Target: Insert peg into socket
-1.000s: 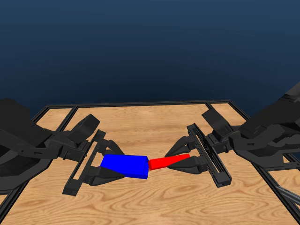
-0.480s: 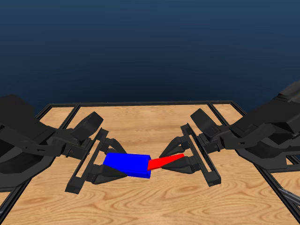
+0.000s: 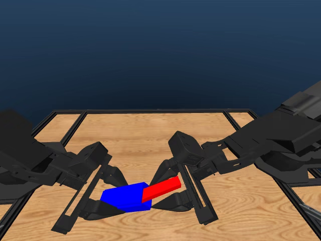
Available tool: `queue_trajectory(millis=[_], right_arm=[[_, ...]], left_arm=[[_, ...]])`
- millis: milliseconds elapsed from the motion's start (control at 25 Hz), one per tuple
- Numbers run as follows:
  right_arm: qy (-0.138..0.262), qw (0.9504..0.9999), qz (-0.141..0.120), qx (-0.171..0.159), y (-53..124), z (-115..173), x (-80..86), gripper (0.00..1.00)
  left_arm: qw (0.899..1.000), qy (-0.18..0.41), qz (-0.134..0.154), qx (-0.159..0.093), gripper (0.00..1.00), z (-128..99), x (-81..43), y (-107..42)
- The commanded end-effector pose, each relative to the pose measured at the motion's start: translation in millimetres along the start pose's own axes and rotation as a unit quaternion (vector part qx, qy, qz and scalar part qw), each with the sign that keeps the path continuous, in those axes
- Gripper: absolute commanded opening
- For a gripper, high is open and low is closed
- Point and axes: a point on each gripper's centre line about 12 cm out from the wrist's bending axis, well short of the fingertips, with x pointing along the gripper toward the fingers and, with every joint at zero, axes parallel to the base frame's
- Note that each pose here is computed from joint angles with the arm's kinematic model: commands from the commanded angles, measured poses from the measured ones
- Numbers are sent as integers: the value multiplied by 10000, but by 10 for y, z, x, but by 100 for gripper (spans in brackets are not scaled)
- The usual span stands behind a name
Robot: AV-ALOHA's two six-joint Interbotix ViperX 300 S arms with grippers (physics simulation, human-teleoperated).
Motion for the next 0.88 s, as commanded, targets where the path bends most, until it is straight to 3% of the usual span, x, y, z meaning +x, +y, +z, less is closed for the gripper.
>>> queue_trajectory(millis=[40,80,120,200,320,360,400,440,480,520,560,600,640,680,720,760,840,880], right_arm=[[171,9990,59,413,-24,180,40,100],[529,9981,84,302,-6,74,-136,100],[830,9954,4,488,-43,-22,-124,100],[1045,9924,-68,646,-18,29,-244,100],[1623,9812,-457,933,-35,-93,-401,100],[1856,9751,-660,1018,-65,-169,-458,100],[1985,9701,-853,1106,-81,-246,-485,100],[2143,9631,-1104,1194,-112,-287,-552,100],[2252,9571,-1305,1277,-125,-337,-624,100],[2266,9555,-1362,1307,-79,-394,-668,100],[2360,9448,-1659,1552,-181,-469,-707,100],[2430,9383,-1825,1649,-208,-557,-731,100],[2422,9353,-1976,1658,-258,-572,-774,100],[2526,9254,-2133,1852,-235,-692,-805,100],[2476,9234,-2203,1938,-228,-704,-833,100],[2500,9193,-2335,1944,-219,-731,-858,0],[2389,9198,-2464,1903,-191,-678,-892,0],[2234,9258,-2427,1844,-132,-588,-902,0]], left_arm=[[9971,-634,270,-310,0,285,13,190],[9962,-737,270,-375,0,325,-1,192],[9974,-578,261,-351,0,310,8,197],[9963,-689,297,-422,0,292,8,216],[9964,-671,318,-420,0,272,19,234],[9962,-732,283,-368,0,393,47,212],[9956,-622,320,-620,0,318,-4,256],[9953,-809,291,-452,0,382,19,225],[9968,-704,212,-322,0,307,26,170],[9969,-661,253,-329,0,288,42,193],[9963,-686,365,-370,0,281,73,277],[9951,-795,344,-481,0,338,43,252],[9966,-639,323,-406,0,260,63,239],[9967,-648,280,-407,0,292,56,217],[9968,-622,306,-399,0,270,63,230],[9968,-625,301,-403,0,270,64,226],[9960,-694,305,-478,0,301,70,227],[9964,-647,322,-439,0,268,79,245]])
